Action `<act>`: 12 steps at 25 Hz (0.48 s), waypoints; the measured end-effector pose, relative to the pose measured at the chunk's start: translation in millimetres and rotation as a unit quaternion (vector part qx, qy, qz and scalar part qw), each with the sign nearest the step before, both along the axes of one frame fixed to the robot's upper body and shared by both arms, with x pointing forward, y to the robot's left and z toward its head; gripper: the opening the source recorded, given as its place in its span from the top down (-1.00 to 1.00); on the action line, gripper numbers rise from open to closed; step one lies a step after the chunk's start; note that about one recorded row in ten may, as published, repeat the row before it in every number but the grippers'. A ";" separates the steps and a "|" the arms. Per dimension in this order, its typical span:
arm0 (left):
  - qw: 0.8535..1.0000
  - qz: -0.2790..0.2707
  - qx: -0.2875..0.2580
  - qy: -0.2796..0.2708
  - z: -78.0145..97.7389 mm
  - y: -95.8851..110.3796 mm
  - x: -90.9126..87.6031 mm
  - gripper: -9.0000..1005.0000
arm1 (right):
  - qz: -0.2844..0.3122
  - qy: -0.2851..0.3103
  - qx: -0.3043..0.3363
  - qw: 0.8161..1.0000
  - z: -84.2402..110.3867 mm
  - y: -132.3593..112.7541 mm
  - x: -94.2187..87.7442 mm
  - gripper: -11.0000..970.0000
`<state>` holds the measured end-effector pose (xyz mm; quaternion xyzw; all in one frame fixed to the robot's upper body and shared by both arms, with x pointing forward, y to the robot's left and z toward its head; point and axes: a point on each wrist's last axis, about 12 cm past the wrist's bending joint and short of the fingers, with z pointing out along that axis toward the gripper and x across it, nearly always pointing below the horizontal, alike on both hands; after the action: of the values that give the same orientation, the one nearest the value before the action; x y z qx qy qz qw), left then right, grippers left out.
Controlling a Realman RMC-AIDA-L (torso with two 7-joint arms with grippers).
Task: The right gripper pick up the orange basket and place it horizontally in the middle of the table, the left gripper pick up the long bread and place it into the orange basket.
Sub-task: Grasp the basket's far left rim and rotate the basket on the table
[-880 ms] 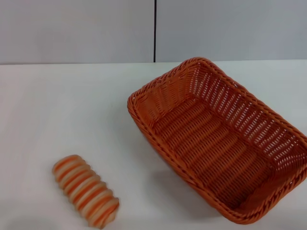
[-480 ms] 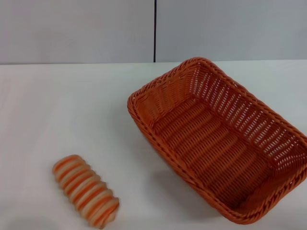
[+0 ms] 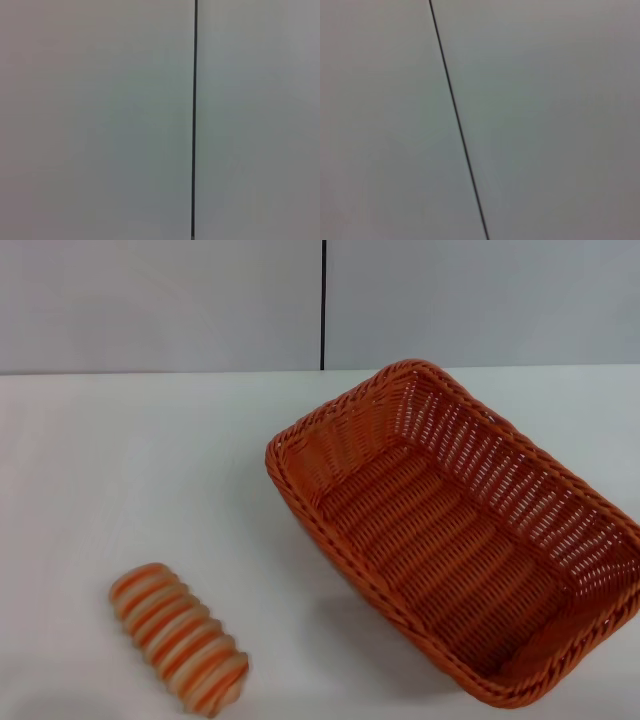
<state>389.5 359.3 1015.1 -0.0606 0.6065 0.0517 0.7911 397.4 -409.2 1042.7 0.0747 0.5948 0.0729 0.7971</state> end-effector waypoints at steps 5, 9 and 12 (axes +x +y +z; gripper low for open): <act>1.000 -0.006 -0.001 0.004 -0.6 -2.1 5.0 -0.62 | 0.086 0.031 0.042 0.995 31.2 -31.1 2.8 -0.24; 1.000 -0.010 -0.003 0.004 -0.2 -3.5 8.7 -0.62 | 0.150 0.087 0.054 0.983 62.6 -45.6 16.4 -0.24; 1.000 -0.013 -0.005 0.010 -1.5 -4.5 11.0 -0.62 | 0.186 0.150 0.060 0.969 85.1 -48.9 32.5 -0.24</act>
<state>400.5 354.9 1013.6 -0.0558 0.6151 0.0391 0.7855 429.9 -458.1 1127.8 0.0201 0.7052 0.2437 0.6654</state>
